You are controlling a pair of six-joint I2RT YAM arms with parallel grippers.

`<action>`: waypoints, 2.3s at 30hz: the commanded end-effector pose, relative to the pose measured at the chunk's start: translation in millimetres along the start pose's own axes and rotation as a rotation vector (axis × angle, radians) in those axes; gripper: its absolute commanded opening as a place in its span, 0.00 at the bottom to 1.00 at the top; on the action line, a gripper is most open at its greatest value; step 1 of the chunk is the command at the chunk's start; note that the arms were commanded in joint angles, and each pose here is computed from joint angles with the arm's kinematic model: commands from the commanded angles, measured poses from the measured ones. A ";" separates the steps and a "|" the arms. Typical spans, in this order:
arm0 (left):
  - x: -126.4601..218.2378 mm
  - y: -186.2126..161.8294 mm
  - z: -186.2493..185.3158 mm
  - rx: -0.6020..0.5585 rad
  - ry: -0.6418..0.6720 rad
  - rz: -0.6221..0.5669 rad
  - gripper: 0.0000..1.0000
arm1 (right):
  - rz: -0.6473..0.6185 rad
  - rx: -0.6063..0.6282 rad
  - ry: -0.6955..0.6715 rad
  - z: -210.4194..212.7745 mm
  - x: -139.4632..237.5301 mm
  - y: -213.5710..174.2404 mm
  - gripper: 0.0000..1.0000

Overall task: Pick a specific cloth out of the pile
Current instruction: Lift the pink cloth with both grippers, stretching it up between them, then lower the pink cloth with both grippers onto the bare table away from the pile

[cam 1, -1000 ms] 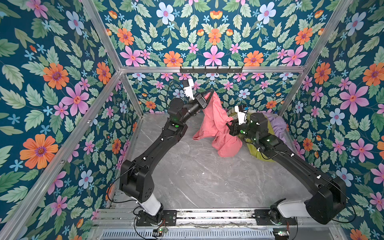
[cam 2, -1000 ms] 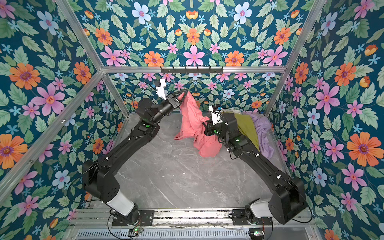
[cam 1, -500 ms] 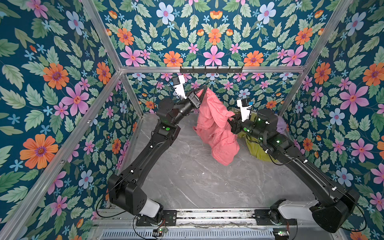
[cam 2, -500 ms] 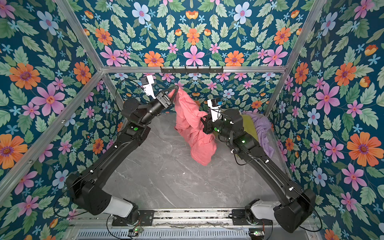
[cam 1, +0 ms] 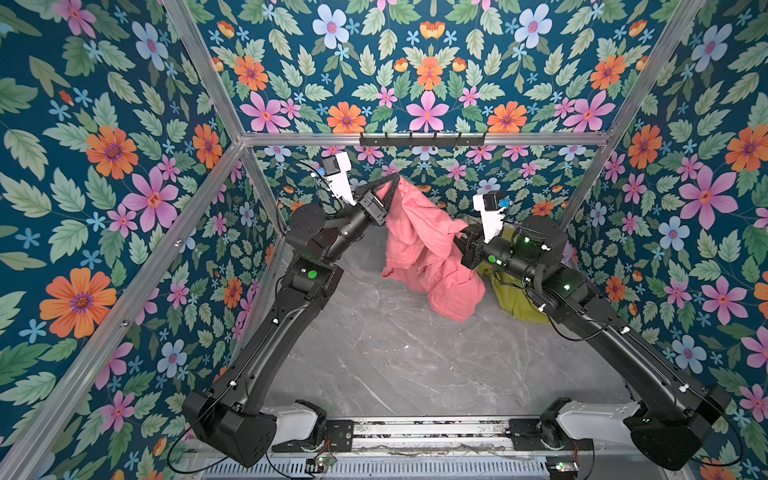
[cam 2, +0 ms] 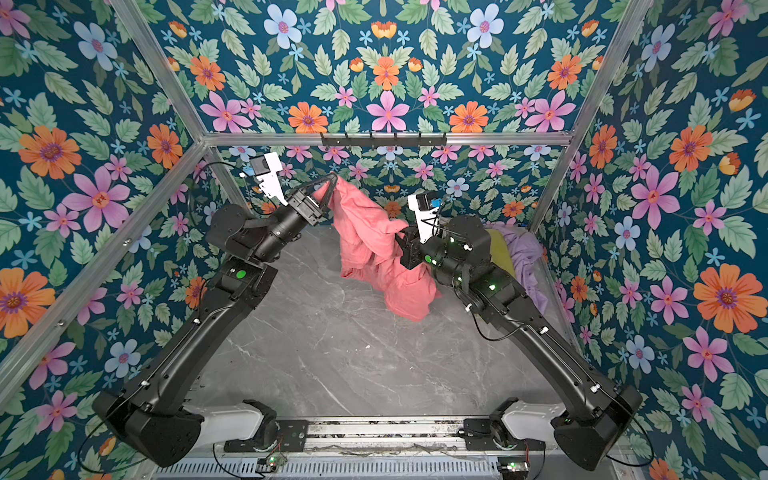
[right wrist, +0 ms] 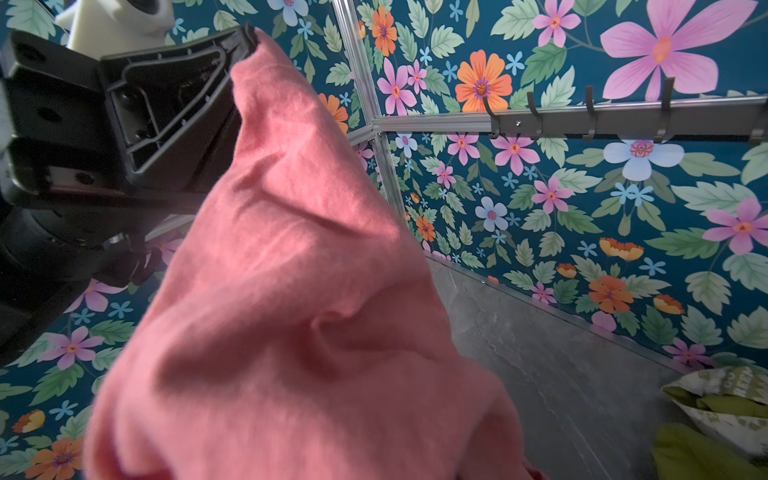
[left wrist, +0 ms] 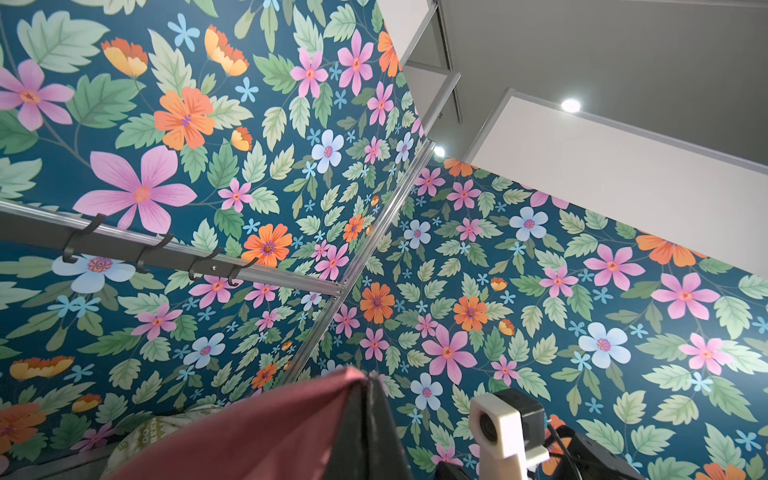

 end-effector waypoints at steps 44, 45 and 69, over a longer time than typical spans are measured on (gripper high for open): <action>38.3 -0.6 30.1 -0.197 0.345 -0.047 0.00 | 0.025 -0.053 -0.016 9.0 -23.0 -20.6 0.00; 35.4 -2.7 37.7 -0.195 0.356 -0.039 0.00 | 0.034 -0.057 -0.023 5.5 -25.0 -25.3 0.00; 50.2 -44.7 133.0 -0.088 0.558 0.093 0.00 | 0.230 -0.146 -0.120 -30.6 -46.3 -119.1 0.00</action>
Point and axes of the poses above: each gripper's point midway between its finger pads, its own x axis back along the fingers, its own z axis along the line the jaws close on, y = z × x, the point moved 7 cm from there along x, back along the fingers, and after that the axes turned 15 degrees about x, right-handed, at the moved point
